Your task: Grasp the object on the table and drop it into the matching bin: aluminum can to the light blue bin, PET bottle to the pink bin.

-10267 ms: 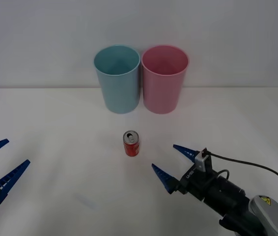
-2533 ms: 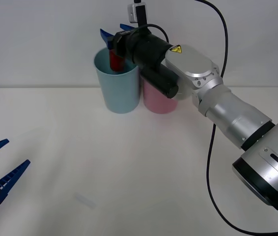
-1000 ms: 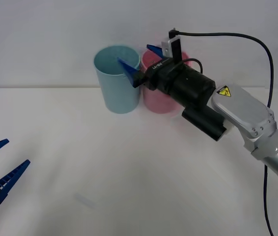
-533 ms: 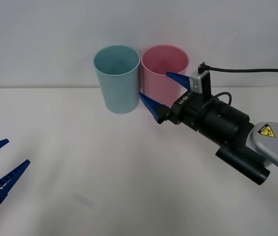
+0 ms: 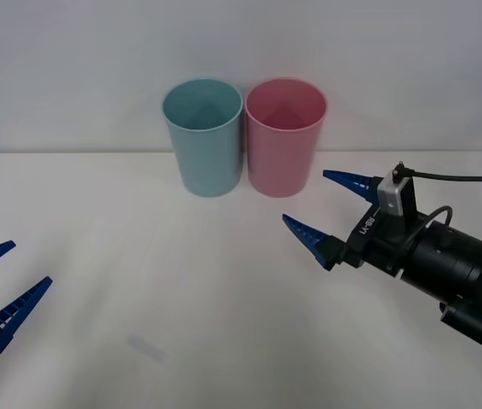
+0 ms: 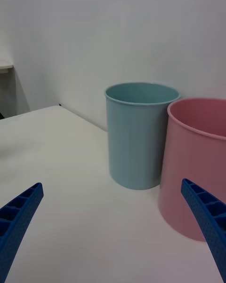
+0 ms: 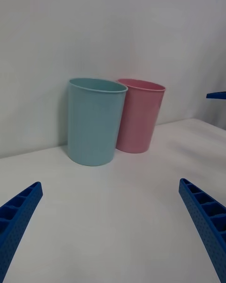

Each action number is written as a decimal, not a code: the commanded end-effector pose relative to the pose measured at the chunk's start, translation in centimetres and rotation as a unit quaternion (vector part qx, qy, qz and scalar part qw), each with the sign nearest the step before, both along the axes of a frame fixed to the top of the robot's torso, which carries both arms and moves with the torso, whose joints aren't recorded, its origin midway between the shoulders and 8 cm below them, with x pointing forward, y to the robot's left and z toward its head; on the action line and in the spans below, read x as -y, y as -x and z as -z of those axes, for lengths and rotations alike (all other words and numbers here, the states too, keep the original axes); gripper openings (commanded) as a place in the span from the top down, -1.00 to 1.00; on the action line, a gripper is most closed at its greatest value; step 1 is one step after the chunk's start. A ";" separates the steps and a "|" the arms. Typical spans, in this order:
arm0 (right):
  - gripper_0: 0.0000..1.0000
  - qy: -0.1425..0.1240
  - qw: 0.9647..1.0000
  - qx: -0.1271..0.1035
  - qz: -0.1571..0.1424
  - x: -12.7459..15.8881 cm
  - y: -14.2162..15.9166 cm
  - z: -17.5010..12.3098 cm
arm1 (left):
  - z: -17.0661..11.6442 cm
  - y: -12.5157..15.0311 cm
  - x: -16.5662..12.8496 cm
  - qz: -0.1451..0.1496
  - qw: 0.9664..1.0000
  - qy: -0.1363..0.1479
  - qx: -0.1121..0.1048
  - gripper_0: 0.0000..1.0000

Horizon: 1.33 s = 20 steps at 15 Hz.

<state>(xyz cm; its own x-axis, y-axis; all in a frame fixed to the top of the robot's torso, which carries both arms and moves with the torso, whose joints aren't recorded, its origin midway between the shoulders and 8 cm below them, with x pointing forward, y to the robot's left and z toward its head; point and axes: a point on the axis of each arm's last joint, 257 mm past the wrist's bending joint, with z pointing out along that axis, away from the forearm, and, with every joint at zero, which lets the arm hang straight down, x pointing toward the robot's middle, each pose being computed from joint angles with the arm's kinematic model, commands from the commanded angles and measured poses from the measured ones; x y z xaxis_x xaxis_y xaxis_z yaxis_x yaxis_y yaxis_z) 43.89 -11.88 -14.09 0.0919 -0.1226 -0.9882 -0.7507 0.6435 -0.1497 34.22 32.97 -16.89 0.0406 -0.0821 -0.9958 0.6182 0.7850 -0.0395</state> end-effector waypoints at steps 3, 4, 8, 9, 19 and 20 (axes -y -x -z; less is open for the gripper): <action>-1.00 0.041 0.999 0.011 0.026 5.8 2.6 2.8 | 0.0 0.0 0.0 0.000 1.000 0.000 0.000 -1.00; -1.00 0.039 0.999 0.010 0.031 6.7 3.1 3.0 | 0.0 0.0 0.0 0.000 1.000 0.000 0.000 -1.00; -1.00 0.017 0.999 -0.003 0.044 10.0 5.5 3.2 | 0.0 0.0 0.0 0.000 1.000 0.000 0.000 -1.00; -1.00 0.013 0.999 -0.007 0.043 10.4 6.1 3.2 | 0.0 0.0 0.0 0.000 1.000 0.000 0.000 -1.00; -1.00 -0.017 0.996 -0.056 0.062 13.8 10.1 4.8 | 0.0 0.0 0.0 0.000 1.000 0.000 0.000 -1.00; -1.00 -0.019 0.996 -0.058 0.062 13.8 10.2 4.9 | 0.0 0.0 0.0 0.000 1.000 0.000 0.000 -1.00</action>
<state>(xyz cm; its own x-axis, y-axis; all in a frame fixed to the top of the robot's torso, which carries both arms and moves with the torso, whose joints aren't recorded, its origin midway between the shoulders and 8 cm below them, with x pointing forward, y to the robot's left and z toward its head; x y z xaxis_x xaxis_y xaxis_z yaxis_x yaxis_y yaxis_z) 33.78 -25.68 -18.91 -0.0333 -0.0908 -0.9953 -0.6764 0.7352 -0.0445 34.23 32.97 -16.89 0.0406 -0.0821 -0.9958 0.6182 0.7850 -0.0395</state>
